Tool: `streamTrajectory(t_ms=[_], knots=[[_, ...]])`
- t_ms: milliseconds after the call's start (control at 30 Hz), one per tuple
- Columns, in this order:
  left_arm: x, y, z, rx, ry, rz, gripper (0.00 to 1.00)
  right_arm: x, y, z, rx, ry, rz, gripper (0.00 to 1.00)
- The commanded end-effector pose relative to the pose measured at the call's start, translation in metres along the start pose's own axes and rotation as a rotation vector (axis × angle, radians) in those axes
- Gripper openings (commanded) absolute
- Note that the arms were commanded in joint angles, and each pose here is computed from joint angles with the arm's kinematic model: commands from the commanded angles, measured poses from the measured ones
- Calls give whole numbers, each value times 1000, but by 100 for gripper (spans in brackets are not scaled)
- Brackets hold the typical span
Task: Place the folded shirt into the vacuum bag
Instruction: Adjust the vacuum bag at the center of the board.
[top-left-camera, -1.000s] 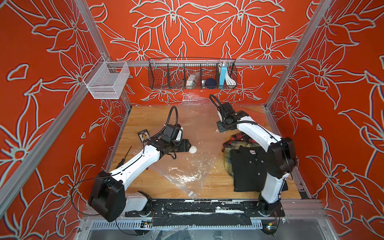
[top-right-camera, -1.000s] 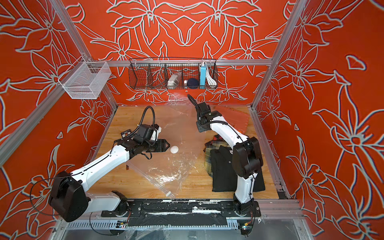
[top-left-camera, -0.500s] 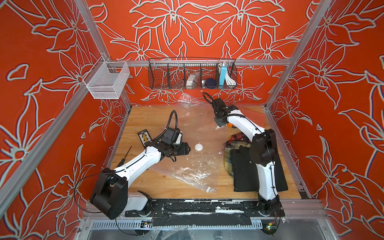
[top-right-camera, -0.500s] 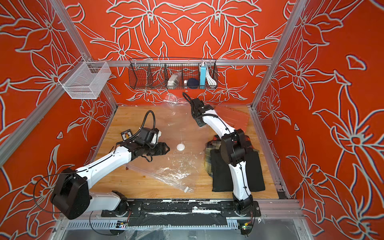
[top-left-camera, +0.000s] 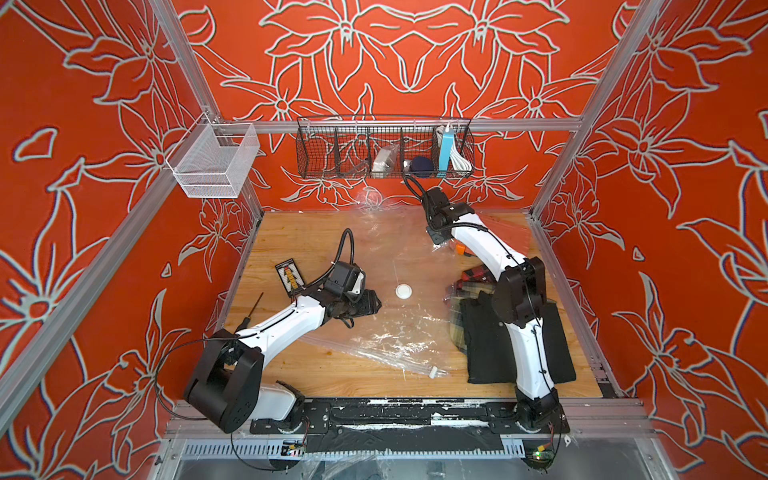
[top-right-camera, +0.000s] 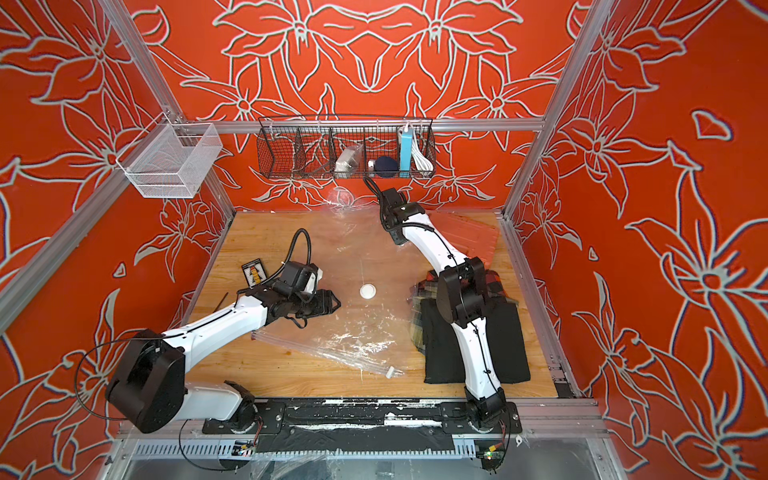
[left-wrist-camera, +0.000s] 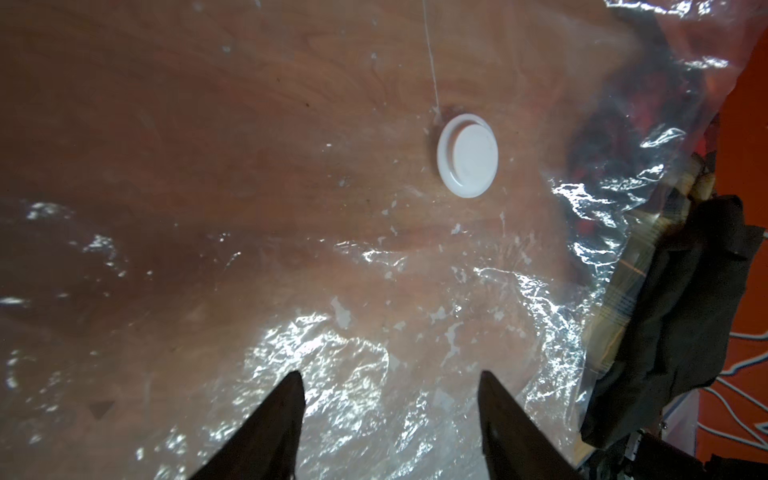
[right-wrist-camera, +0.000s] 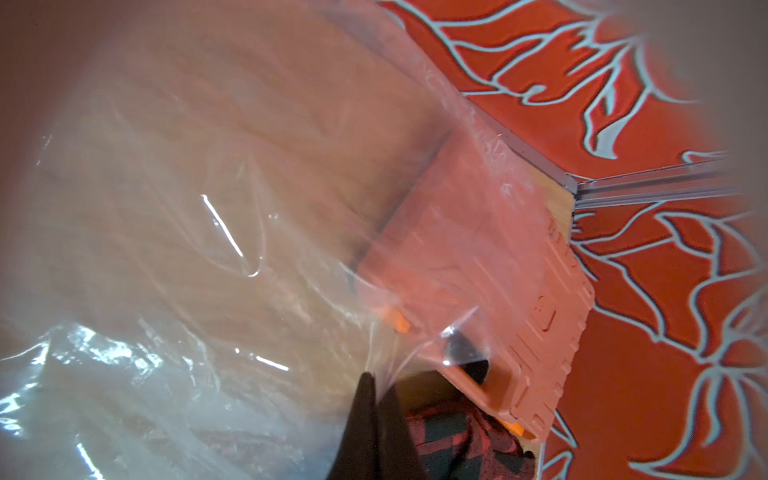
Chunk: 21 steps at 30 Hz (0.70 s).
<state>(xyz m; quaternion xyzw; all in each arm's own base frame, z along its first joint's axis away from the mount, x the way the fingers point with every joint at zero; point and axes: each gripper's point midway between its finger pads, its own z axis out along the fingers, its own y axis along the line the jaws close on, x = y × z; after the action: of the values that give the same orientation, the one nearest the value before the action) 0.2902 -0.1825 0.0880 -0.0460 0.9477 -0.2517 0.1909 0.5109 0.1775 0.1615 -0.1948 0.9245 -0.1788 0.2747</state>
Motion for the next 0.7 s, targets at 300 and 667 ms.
streamTrajectory(t_ms=[300, 667], knots=[[45, 19, 41, 38, 85, -85, 64, 50, 40, -21, -292, 122, 254, 56], [62, 20, 45, 67, 126, -98, 64, 115, 33, 0, -310, 275, 404, 78]])
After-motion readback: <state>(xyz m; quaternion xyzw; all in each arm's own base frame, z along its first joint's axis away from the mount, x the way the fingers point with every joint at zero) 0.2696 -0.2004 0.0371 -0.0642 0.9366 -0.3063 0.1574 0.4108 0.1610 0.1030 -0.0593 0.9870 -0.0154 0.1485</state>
